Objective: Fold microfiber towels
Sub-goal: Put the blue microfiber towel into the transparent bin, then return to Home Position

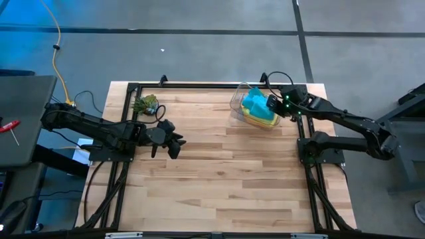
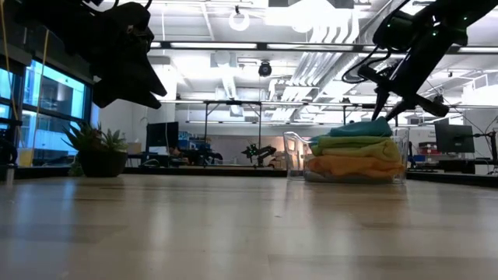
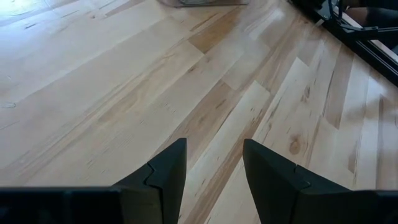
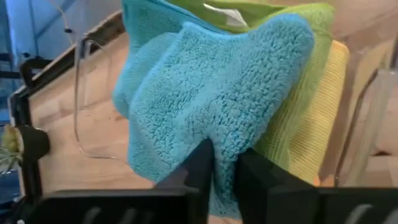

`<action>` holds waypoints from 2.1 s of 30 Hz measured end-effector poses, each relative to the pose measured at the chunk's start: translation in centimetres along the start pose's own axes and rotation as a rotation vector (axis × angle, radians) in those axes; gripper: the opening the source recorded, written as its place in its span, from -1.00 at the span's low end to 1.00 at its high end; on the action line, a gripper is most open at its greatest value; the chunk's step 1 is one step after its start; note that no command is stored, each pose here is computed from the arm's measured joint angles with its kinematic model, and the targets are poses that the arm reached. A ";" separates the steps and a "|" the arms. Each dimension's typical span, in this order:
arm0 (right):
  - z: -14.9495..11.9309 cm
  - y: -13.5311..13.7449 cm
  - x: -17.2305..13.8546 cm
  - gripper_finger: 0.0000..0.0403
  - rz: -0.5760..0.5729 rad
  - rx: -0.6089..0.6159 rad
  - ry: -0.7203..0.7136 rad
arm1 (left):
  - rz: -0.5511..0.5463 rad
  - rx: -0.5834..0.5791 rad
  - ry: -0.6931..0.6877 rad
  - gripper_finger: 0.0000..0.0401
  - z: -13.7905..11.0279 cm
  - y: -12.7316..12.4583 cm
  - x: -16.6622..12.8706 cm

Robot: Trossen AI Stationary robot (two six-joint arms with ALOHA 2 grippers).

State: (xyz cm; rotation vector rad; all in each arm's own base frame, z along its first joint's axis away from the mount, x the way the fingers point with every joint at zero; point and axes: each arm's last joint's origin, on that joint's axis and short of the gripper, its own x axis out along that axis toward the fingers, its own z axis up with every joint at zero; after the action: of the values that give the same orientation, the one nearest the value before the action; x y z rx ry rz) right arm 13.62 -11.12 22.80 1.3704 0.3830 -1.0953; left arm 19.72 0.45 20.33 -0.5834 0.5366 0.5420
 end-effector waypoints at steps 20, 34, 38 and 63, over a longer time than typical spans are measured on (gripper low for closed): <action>0.3 4.8 -9.0 0.15 0.093 -0.482 -0.196 | -0.246 0.085 -0.198 -0.27 3.4 -2.0 -1.8; -8.7 9.4 -15.5 0.15 0.852 -0.897 -0.295 | -0.413 0.279 -0.502 -0.24 10.1 -5.6 -9.2; -11.8 10.2 -15.6 0.15 0.947 -1.029 -0.264 | -0.441 0.269 -0.507 -0.25 9.8 -6.0 -9.8; -12.3 10.1 -16.0 0.15 0.954 -1.179 -0.366 | -0.317 0.438 -0.513 -0.40 9.3 -5.2 -10.3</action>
State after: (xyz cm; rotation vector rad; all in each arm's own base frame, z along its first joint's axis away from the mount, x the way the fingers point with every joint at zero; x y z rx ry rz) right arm 18.29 4.64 38.27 0.1723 0.0255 -0.1619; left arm 18.26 -0.56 35.05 -0.0931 0.0613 0.2419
